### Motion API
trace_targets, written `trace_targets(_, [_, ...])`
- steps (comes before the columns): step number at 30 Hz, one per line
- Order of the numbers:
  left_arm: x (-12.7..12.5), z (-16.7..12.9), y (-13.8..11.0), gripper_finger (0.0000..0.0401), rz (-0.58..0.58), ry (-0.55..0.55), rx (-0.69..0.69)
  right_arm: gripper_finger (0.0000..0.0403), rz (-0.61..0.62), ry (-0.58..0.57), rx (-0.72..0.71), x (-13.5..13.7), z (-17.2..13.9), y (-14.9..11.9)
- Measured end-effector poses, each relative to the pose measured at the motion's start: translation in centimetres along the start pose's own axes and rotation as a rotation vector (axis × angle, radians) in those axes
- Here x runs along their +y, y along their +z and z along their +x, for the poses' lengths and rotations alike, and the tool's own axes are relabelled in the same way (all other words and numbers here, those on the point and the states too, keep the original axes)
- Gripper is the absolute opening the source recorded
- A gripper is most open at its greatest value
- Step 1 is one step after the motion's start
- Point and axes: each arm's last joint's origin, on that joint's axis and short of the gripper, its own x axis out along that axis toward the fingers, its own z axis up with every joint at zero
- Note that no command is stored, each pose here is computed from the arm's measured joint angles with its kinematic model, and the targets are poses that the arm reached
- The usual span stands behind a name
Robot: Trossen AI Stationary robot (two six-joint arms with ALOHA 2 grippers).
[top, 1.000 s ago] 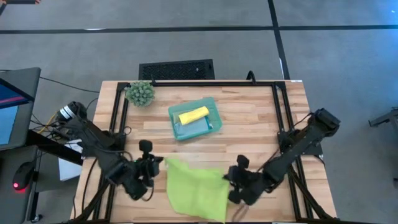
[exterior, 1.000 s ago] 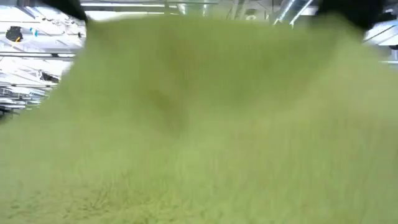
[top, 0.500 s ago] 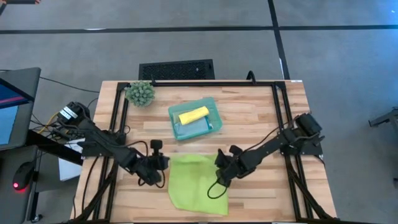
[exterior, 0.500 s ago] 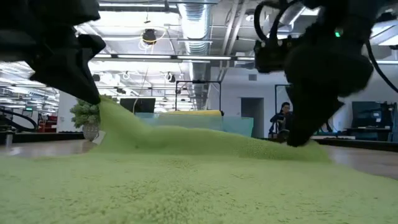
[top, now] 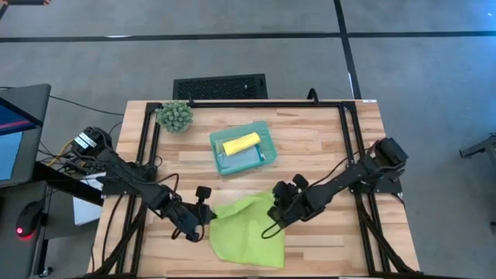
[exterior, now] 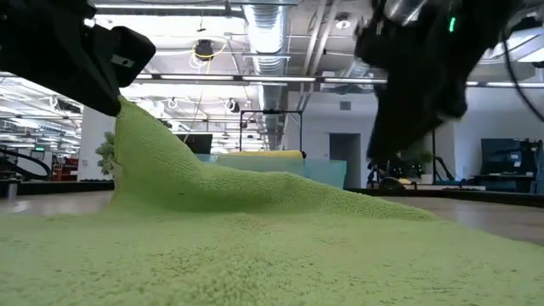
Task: Fold microfiber towels
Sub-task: Fold the light green towel
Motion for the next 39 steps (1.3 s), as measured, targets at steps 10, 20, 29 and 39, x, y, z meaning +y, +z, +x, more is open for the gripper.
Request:
trace_targets(10, [0.1, 0.0, -0.1, 0.0, 0.01, 0.014, 0.009, 0.0121, -0.032, -0.016, 0.037, -0.4, 5.6, 0.6])
trace_targets(20, [0.1, 0.0, -0.1, 0.0, 0.012, 0.023, 0.01, 0.0037, -0.09, 0.005, 0.139, -0.5, 6.0, 0.0])
trace_targets(29, [0.7, -0.1, 0.0, 0.0, 0.0, 0.251, -0.042, 0.001, -0.176, -0.131, 0.002, -1.0, 3.6, -0.4])
trace_targets(39, [2.1, -0.5, 1.2, 0.0, 0.002, 0.588, -0.11, 0.0009, -0.21, -0.231, -0.332, -1.7, -2.7, -1.0])
